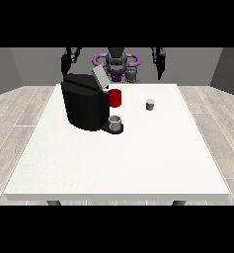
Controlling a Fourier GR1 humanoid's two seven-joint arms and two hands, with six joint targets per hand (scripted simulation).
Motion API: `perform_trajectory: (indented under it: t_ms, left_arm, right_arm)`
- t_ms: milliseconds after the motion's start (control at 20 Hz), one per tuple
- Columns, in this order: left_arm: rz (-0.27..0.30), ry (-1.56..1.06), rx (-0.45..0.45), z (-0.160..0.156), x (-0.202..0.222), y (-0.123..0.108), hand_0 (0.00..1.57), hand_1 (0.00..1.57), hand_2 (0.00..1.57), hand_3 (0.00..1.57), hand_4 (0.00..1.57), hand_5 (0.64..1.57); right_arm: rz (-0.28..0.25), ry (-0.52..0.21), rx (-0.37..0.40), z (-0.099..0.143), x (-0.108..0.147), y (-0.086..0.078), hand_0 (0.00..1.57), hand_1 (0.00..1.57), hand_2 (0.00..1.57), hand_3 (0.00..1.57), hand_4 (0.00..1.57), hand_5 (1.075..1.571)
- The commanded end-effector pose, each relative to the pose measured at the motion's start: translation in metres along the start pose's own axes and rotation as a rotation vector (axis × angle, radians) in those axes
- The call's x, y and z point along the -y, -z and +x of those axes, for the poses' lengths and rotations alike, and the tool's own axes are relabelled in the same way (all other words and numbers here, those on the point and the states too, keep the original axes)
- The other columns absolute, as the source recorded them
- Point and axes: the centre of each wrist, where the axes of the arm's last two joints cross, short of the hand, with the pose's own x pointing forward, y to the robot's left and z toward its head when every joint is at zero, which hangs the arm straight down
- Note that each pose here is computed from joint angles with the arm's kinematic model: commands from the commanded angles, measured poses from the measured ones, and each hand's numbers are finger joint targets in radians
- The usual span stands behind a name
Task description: Insert the coffee pod into the coffee machine and close the lid
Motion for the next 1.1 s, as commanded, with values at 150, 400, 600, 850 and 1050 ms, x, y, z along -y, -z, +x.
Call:
perform_trajectory:
  t_ms: [150,400,600,850,1050]
  left_arm:
    - [-0.115,0.129,0.007,-0.006,-0.011,-0.007,0.0,0.0,0.0,0.0,0.0,1.571]
    - [-0.247,0.281,0.06,-0.012,-0.027,-0.024,0.0,0.0,0.0,0.0,0.0,1.571]
    - [-0.234,0.378,0.081,0.011,-0.019,0.004,0.0,0.0,0.0,0.0,0.0,1.571]
    - [-0.205,0.499,0.036,0.03,-0.054,0.041,0.0,0.0,0.0,0.0,0.0,1.571]
    - [-0.194,0.557,-0.044,0.031,-0.065,0.061,0.0,0.0,0.0,0.0,0.0,1.571]
  right_arm:
    - [0.015,0.039,-0.077,-0.006,0.004,-0.001,0.0,0.0,0.0,0.0,0.0,1.571]
    - [-0.153,-0.104,-0.049,-0.014,0.005,-0.006,0.0,0.0,0.0,0.0,0.0,1.571]
    - [-0.153,-0.121,-0.016,-0.011,-0.015,0.006,0.0,0.0,0.0,0.0,0.0,1.571]
    - [-0.108,-0.117,0.04,-0.006,-0.033,0.015,0.0,0.0,0.0,0.0,0.0,1.571]
    - [-0.048,-0.082,0.035,0.013,-0.051,0.021,0.0,0.0,0.0,0.0,0.0,1.571]
